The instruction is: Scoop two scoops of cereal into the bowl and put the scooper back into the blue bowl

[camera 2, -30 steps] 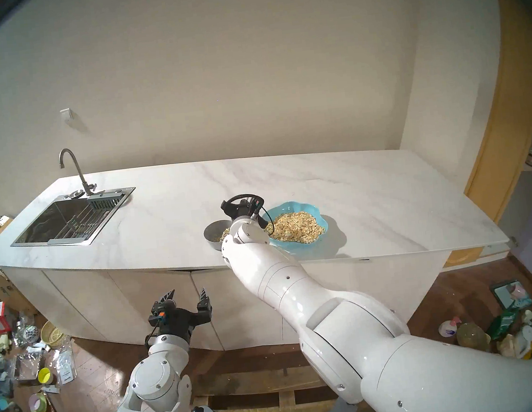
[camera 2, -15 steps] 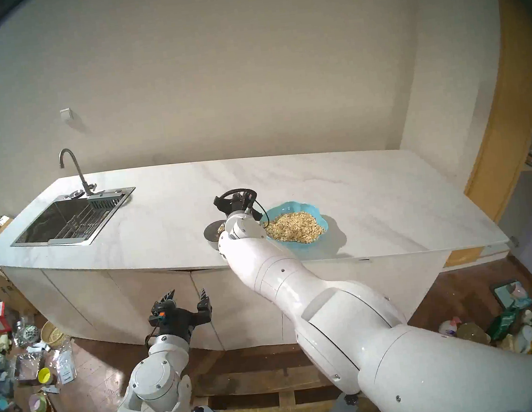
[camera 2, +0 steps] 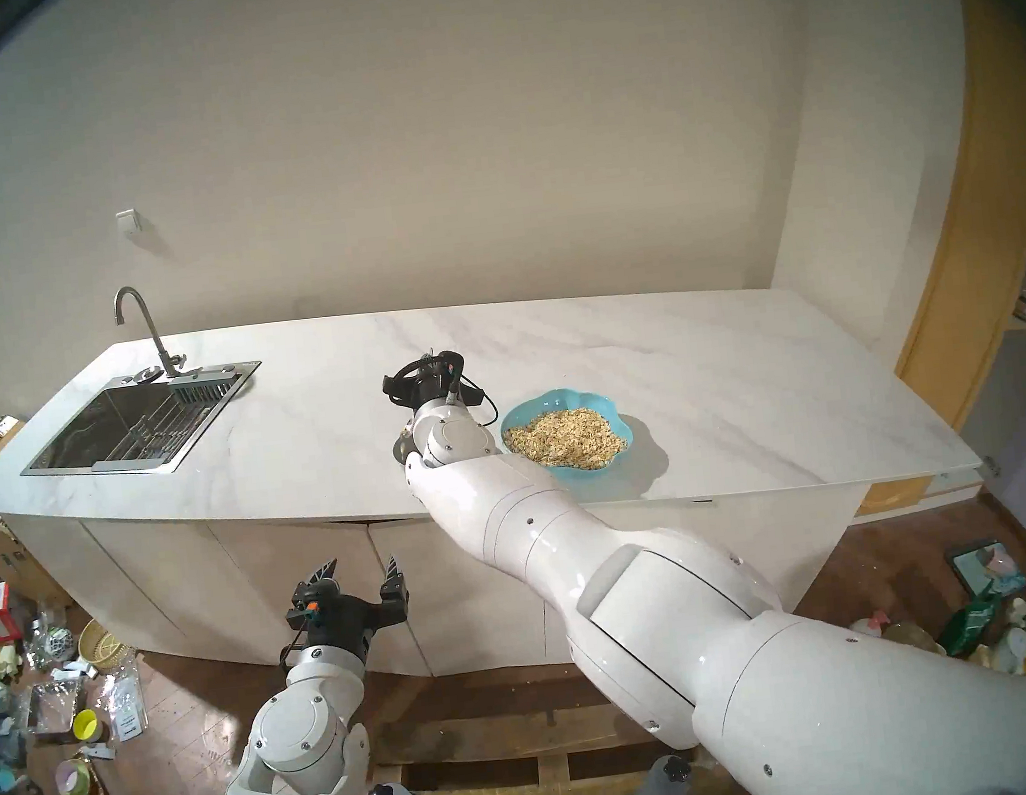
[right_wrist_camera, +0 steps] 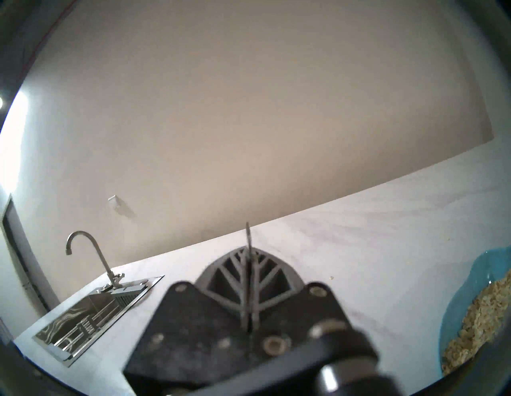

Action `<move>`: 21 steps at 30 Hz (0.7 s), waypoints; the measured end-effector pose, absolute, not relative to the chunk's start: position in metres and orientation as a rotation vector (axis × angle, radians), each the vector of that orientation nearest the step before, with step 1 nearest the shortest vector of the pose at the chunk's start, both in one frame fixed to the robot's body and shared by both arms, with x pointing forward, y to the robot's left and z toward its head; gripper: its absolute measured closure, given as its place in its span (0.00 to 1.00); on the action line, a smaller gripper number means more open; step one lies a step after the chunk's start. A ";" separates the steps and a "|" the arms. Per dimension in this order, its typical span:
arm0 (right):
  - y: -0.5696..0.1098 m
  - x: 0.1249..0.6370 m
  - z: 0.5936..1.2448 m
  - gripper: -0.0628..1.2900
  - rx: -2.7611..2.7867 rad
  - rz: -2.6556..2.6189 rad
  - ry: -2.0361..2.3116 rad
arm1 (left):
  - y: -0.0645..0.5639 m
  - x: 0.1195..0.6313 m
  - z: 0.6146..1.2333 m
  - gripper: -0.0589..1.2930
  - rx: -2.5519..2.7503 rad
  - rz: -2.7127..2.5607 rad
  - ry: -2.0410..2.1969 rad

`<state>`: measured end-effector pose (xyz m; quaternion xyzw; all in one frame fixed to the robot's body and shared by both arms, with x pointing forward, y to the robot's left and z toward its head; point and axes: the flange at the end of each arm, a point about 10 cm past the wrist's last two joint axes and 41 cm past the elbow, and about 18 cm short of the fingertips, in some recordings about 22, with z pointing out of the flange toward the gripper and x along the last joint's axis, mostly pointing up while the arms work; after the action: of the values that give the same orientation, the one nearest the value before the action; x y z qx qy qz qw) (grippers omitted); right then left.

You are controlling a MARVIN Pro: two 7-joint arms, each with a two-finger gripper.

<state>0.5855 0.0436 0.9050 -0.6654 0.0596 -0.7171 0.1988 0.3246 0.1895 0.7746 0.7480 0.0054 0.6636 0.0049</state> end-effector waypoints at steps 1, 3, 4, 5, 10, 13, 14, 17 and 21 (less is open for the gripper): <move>0.041 0.587 0.901 0.97 -1.873 -2.015 0.150 | 0.189 0.325 0.775 0.04 2.343 2.078 0.017; 0.038 0.589 0.896 0.97 -1.890 -2.032 0.117 | 0.189 0.325 0.775 0.04 2.343 2.078 0.017; 0.037 0.589 0.895 0.97 -1.894 -2.034 0.112 | 0.189 0.325 0.775 0.04 2.343 2.078 0.017; 0.036 0.590 0.894 0.97 -1.899 -2.037 0.108 | 0.189 0.325 0.775 0.04 2.343 2.078 0.017; 0.027 0.594 0.885 0.97 -1.928 -2.058 0.068 | 0.189 0.325 0.775 0.04 2.343 2.078 0.017; 0.023 0.596 0.885 0.97 -1.929 -2.054 0.085 | 0.189 0.325 0.774 0.04 2.343 2.078 0.017; 0.022 0.598 0.887 0.97 -1.925 -2.051 0.098 | 0.189 0.325 0.774 0.04 2.343 2.078 0.017; 0.014 0.603 0.894 0.97 -1.911 -2.027 0.194 | 0.189 0.325 0.774 0.04 2.343 2.078 0.017; -0.014 0.620 0.915 0.97 -1.873 -2.019 0.352 | 0.189 0.325 0.774 0.04 2.344 2.077 0.017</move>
<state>0.6203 -0.0141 0.9155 -0.6634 0.1247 -0.7151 0.1818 0.3247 0.1894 0.7741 0.7484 0.0054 0.6632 0.0049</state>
